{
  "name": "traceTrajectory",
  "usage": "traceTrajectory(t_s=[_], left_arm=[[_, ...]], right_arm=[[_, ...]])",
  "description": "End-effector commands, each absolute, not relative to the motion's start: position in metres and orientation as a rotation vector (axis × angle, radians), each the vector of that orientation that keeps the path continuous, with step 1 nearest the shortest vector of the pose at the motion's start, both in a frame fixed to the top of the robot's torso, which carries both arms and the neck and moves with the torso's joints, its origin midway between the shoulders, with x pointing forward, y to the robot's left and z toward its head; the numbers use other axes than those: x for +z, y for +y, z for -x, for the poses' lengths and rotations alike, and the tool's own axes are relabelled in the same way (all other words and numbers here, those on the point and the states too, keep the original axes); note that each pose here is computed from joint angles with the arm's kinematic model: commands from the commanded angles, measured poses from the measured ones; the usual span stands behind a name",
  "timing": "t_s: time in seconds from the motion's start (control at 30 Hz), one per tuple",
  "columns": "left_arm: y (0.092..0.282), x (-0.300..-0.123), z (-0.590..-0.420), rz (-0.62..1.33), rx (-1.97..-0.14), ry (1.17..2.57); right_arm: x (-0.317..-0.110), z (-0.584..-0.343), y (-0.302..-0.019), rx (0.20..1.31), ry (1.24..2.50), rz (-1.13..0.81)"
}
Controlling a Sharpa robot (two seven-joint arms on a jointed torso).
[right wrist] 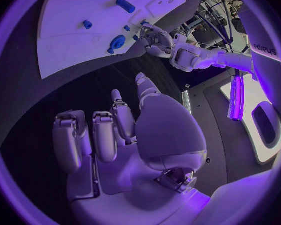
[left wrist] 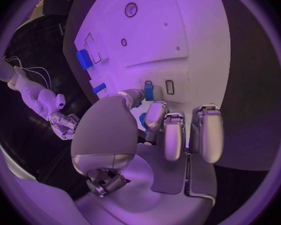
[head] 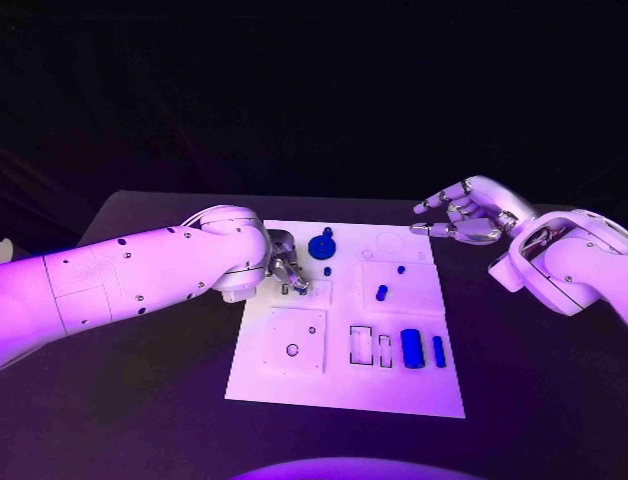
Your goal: Assemble the parts on the task board
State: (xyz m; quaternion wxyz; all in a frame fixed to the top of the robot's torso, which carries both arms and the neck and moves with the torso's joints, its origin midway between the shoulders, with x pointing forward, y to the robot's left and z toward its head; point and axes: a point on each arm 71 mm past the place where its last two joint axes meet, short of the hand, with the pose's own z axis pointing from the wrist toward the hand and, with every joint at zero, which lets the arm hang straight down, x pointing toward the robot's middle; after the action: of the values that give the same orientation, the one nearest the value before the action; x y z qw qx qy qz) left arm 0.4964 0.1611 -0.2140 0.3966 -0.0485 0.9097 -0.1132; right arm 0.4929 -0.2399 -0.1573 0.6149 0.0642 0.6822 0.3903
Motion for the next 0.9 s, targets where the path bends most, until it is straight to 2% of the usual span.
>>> traceTrajectory(t_s=[0.03,0.9], left_arm=[[0.1612,-0.2186,-0.4938,0.087,-0.263,2.334],[0.1573,-0.2226,-0.4935,0.068,-0.264,2.385]], right_arm=[[-0.158,-0.4922,-0.2381,0.912,1.58,-0.136],[-0.1583,-0.4922,-0.2369,0.912,1.582,-0.137]])
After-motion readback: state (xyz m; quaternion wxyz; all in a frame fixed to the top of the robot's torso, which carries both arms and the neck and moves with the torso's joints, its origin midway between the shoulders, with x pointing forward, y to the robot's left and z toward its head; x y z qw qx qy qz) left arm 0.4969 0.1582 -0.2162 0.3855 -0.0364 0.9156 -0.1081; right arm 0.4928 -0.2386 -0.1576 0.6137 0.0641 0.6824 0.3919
